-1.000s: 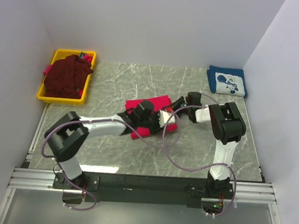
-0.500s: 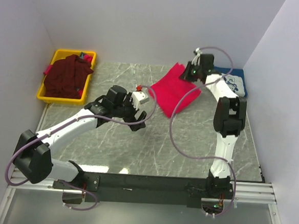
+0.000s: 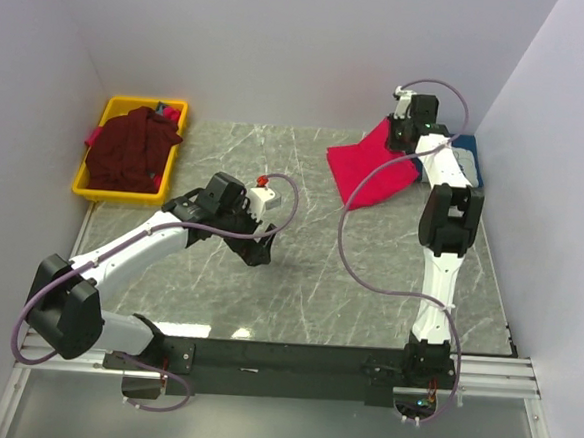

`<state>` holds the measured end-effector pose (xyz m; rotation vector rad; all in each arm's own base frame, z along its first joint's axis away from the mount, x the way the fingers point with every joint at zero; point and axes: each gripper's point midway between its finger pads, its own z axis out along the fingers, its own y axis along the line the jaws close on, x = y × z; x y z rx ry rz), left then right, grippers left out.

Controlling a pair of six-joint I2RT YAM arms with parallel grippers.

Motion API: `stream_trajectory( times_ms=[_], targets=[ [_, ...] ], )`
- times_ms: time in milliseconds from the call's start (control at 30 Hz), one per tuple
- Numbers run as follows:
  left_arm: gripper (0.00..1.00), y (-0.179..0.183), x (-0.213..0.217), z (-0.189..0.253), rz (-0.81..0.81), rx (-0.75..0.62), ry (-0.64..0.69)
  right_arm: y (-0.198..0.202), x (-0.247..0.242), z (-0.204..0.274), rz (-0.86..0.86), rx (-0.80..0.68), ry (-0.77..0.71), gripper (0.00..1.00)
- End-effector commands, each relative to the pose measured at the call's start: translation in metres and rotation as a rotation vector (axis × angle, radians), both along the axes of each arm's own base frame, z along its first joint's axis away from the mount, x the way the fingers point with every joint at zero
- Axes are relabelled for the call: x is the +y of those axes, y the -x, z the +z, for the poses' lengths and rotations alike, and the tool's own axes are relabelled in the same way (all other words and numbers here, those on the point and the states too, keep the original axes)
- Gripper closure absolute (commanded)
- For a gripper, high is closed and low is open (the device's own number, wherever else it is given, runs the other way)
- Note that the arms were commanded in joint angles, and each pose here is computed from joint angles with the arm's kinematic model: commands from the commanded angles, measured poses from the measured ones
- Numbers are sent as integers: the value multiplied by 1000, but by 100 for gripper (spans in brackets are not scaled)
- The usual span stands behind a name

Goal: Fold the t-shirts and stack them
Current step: Neatly place the folded tshirt to the corner

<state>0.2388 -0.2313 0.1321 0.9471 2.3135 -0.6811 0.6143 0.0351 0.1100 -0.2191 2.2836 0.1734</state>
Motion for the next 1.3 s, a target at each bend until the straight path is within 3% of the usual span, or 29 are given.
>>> stream_trajectory(
  times_ms=[0,233,767,1267],
  targets=[
    [1,3,-7,12,-16,11,48,-18,-40,62,-21,-164,126,100],
    [1,3,-7,8,-24,17,42,-21,-72,96,-57,-252,191,100],
    [1,5,-6,7,-35,15,44,-28,-91,180,-117,-461,247,100],
    [1,8,-9,7,-46,19,62,-18,-95,222,-108,-536,275,100]
  ],
)
